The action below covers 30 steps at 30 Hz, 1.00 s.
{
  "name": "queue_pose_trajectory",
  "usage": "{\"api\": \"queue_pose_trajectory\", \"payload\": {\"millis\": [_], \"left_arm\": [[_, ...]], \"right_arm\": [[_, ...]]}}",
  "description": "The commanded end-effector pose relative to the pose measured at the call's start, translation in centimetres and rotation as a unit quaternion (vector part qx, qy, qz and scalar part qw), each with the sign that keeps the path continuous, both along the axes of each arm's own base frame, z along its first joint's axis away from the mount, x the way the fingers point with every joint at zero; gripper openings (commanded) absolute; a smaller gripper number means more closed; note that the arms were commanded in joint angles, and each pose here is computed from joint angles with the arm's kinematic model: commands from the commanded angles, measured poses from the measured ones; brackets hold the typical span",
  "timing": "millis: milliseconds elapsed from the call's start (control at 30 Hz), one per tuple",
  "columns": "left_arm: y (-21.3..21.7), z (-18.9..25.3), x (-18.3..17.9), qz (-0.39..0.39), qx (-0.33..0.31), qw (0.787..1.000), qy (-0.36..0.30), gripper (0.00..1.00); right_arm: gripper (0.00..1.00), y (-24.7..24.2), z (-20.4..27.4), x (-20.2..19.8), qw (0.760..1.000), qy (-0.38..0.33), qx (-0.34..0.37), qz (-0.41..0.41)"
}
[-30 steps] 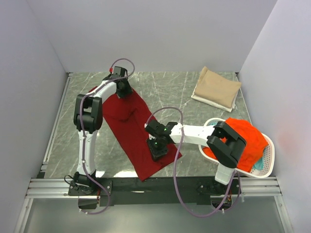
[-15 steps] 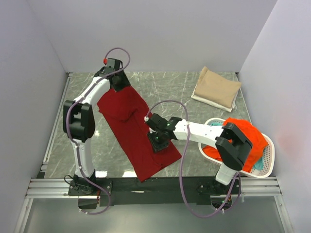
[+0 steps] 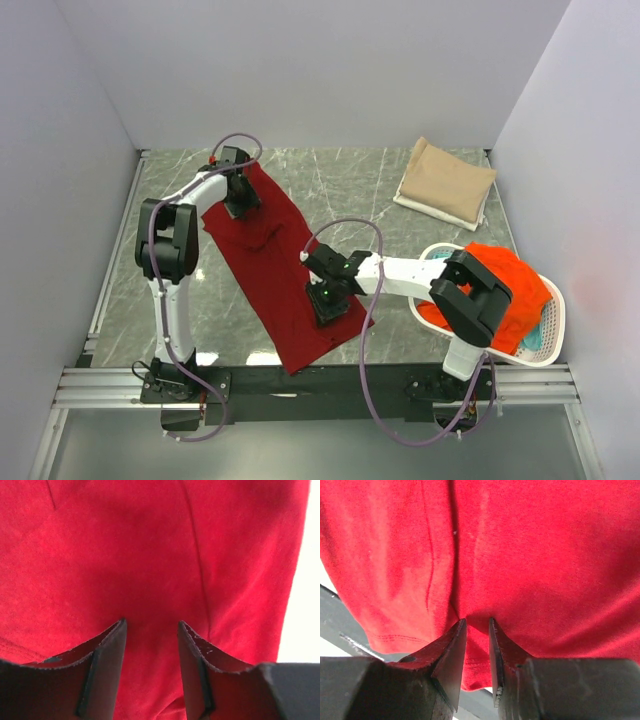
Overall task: Fold and stack the t-shirts
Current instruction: Fold the tshirt
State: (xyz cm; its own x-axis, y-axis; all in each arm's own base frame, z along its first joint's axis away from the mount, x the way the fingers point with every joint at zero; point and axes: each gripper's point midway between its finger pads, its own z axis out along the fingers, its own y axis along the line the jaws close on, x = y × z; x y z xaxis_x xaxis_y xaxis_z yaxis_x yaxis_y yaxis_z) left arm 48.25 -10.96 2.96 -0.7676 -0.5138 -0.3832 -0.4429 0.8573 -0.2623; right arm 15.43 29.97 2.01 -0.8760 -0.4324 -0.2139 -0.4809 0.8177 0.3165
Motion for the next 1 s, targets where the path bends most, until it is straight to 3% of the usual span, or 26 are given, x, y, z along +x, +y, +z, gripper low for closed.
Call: {"api": "queue_pose_trajectory", "payload": {"millis": [0,267,700,867,967], "left_arm": [[-0.1,-1.5,0.8,0.01,0.007,1.0,0.007,0.51],[-2.0,-1.3,4.2,-0.024,0.003,0.999,-0.022,0.51],[-8.6,-0.9,8.2,-0.117,-0.046,0.988,-0.091,0.57],[-10.1,2.9,9.6,-0.139,-0.066,0.979,-0.134,0.72],[-10.7,8.6,10.4,-0.149,-0.076,0.967,-0.192,0.78]], "right_arm": [[0.33,1.2,-0.5,-1.0,0.999,0.023,0.024,0.011],[0.32,3.2,-0.9,-3.3,0.996,0.058,0.044,0.049],[0.32,8.2,-0.5,-3.8,0.99,0.073,0.07,0.099],[0.34,9.2,2.3,-3.1,0.99,0.041,0.081,0.104],[0.35,8.8,6.2,-1.8,0.992,-0.005,0.081,0.094]]}}
